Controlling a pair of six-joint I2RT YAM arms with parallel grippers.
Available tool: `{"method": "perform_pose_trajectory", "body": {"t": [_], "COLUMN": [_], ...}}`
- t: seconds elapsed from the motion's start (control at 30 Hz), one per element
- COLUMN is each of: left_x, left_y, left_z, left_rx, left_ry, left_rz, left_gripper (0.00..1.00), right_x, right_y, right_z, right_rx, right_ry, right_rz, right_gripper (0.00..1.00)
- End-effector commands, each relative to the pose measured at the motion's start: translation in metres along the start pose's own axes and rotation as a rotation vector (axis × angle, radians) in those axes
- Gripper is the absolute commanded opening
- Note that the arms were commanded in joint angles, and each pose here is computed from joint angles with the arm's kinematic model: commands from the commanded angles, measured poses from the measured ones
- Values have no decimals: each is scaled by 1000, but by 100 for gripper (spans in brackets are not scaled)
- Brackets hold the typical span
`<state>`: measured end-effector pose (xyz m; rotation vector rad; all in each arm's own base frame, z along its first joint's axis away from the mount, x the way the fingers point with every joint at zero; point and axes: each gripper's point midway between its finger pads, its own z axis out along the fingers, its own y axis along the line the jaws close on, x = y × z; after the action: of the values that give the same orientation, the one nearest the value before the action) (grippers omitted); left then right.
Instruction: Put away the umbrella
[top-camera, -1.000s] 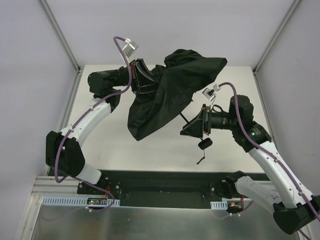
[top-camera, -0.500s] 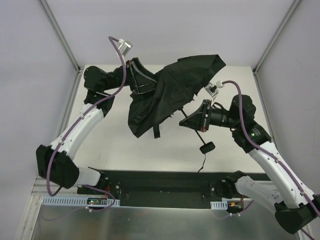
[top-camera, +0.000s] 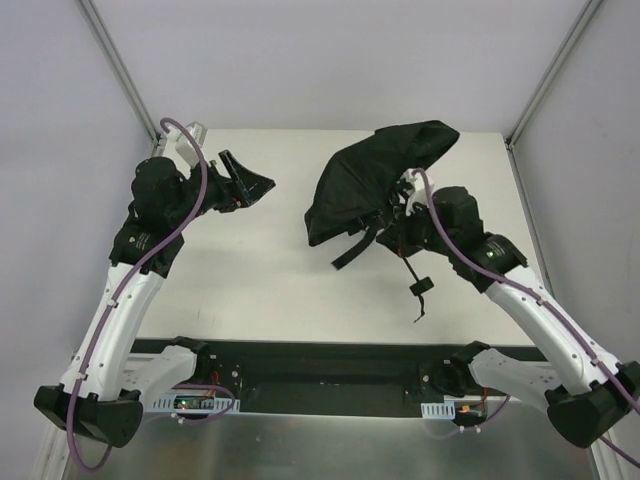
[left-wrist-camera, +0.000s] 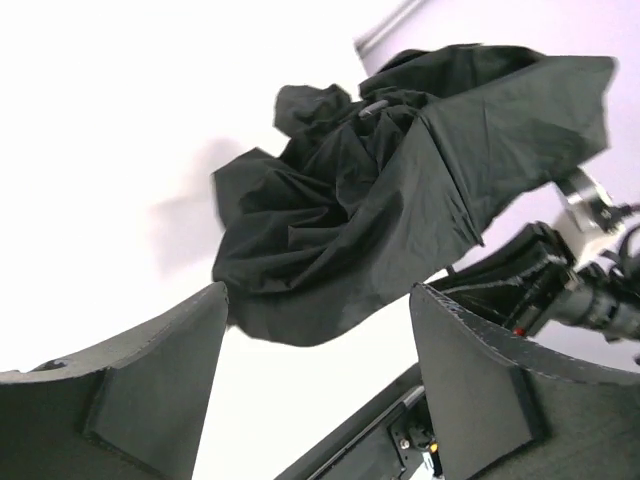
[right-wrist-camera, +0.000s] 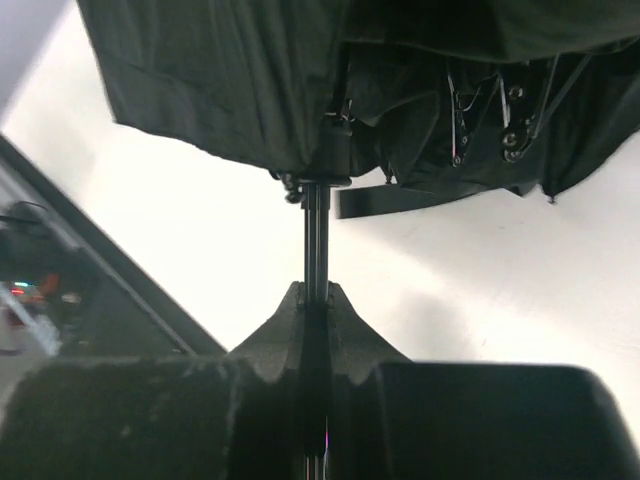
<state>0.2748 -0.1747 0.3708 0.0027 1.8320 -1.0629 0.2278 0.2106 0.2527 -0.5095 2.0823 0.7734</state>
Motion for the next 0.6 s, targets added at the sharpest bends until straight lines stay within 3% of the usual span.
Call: {"method": "perform_pose_trajectory", "body": {"t": [0.0, 0.1, 0.3, 0.57], "left_x": [-4, 7, 47, 73], "left_y": [21, 17, 20, 22], "left_z": [-6, 9, 44, 96], "left_rx": [-158, -122, -139, -188], "left_ry": [-11, 62, 202, 330], "left_rz": [-93, -192, -158, -44], "left_gripper": [69, 70, 74, 87], "right_x": [-25, 12, 79, 123], "right_y": [0, 2, -13, -27], "right_z": [15, 57, 122, 141], "right_rx": [64, 19, 26, 15], "right_ry": [-27, 20, 73, 176], "right_rz": [-241, -182, -112, -169], "right_gripper": [0, 0, 0, 0]}}
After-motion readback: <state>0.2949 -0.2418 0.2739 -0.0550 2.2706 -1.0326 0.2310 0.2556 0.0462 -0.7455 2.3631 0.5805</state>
